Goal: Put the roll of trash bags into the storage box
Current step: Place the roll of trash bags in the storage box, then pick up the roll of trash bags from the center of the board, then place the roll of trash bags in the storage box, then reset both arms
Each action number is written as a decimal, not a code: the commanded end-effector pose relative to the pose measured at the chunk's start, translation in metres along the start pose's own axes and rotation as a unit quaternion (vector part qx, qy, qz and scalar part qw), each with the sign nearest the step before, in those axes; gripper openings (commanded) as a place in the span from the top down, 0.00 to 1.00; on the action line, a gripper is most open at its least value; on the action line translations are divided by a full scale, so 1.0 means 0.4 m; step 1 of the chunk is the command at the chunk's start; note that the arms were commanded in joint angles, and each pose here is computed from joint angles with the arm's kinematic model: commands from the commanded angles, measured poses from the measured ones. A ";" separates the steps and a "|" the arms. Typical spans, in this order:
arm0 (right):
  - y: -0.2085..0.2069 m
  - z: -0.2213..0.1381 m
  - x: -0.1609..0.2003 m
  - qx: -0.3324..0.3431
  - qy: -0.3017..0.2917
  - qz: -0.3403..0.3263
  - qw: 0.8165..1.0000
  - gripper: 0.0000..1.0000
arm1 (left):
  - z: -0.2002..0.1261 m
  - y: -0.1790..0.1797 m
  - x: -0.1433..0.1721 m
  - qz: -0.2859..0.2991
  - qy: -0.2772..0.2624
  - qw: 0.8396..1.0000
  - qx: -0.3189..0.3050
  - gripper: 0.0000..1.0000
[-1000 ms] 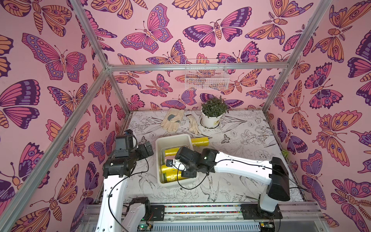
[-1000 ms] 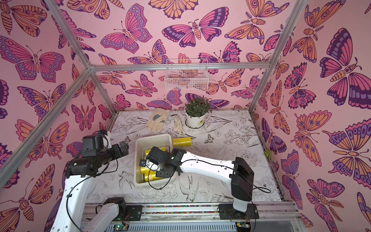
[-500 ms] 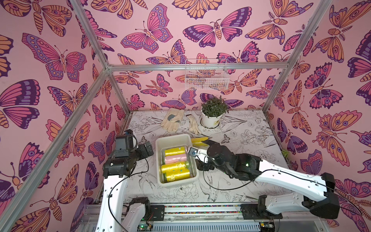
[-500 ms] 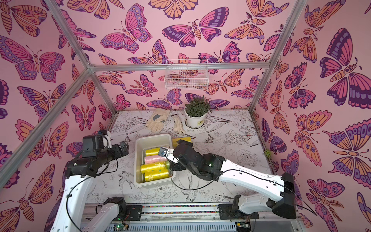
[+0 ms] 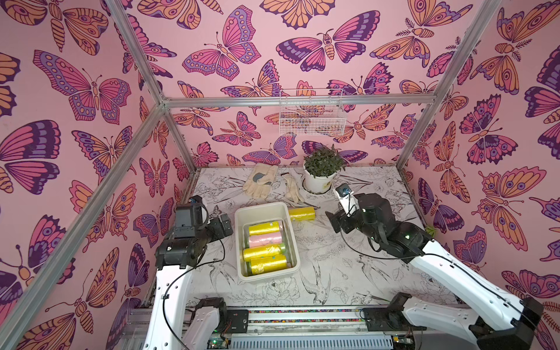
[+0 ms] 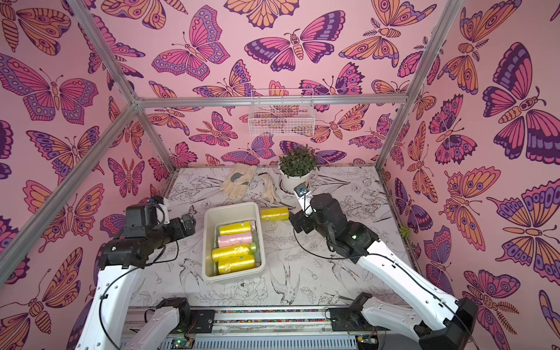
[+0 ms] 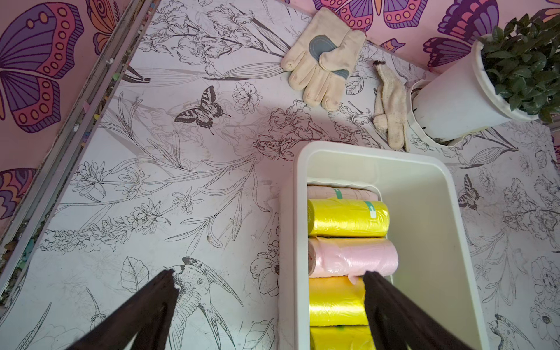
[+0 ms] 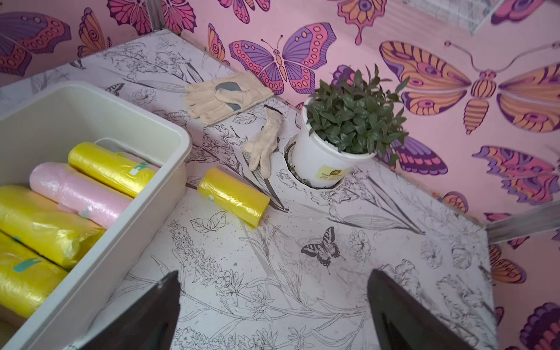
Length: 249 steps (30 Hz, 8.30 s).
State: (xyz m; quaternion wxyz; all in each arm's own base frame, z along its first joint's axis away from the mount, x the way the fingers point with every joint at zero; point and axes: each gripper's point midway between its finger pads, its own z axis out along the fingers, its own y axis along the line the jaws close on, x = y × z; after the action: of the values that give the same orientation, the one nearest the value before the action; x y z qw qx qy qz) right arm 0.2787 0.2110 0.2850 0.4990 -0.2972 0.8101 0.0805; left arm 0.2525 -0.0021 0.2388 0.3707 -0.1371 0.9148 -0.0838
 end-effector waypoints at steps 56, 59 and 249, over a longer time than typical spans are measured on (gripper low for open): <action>0.130 0.644 0.320 -0.334 0.284 -0.147 0.887 0.04 | 0.012 0.002 0.024 0.002 0.020 1.000 -0.008 0.00; 0.123 0.656 0.349 -0.319 0.301 -0.158 0.885 0.05 | 0.015 0.003 0.026 0.001 0.023 1.000 -0.008 0.00; -0.109 -0.038 -0.042 0.161 -0.184 0.109 0.963 0.00 | -0.024 0.194 0.054 -0.106 -0.138 0.969 -0.175 0.00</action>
State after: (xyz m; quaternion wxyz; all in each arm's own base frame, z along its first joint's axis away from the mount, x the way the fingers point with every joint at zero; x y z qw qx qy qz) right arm 0.2909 0.2130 0.3232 0.6251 -0.1673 0.7523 0.1241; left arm 0.2213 0.0296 0.2211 0.4437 -0.2136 0.8703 -0.0113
